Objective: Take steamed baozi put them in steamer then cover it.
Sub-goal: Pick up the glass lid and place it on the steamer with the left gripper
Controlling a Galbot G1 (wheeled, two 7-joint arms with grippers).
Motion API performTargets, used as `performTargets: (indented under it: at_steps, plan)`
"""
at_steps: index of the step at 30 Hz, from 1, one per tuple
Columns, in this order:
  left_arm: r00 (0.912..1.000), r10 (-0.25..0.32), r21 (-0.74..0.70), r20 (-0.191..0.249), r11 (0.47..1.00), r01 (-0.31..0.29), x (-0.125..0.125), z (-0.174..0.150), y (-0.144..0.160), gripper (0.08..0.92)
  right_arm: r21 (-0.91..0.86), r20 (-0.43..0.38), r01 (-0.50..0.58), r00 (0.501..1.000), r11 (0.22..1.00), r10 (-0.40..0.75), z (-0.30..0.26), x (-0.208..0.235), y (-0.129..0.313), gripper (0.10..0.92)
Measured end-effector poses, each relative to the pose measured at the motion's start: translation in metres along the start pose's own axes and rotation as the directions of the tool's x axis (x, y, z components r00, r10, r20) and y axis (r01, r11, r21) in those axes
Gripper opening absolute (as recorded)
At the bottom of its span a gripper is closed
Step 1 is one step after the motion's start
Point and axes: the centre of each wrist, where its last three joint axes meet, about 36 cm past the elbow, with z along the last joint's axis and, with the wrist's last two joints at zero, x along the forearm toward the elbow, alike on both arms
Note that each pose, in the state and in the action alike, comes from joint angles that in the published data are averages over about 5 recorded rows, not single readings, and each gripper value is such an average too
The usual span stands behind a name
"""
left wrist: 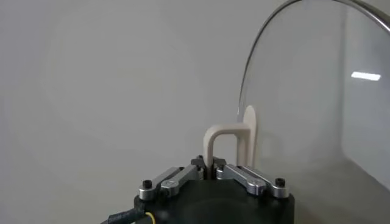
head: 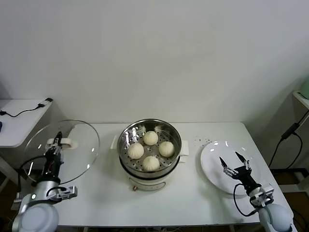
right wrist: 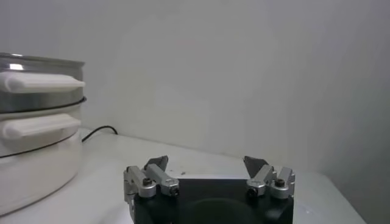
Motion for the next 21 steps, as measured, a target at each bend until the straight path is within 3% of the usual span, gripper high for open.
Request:
performTargets:
  at_steps: [6, 13, 21]
  plan:
    - [1.0000, 0.002, 0.048, 0.004, 0.999, -0.002, -0.006, -0.048, 0.026, 0.147, 0.017, -0.006, 0.004, 1.000, 1.000, -0.004, 0.000, -0.013, -0.001, 0.823]
    - [0.9977, 0.030, 0.106, 0.061, 0.994, -0.036, -0.011, -0.111, 0.052, 0.147, 0.027, -0.007, 0.003, 1.000, 1.000, -0.003, 0.001, -0.025, -0.004, 0.823]
    - [0.9912, 0.074, 0.148, 0.110, 0.985, -0.090, -0.005, -0.182, 0.058, 0.147, 0.037, -0.013, -0.002, 1.000, 0.999, 0.002, 0.003, -0.029, -0.010, 0.823]
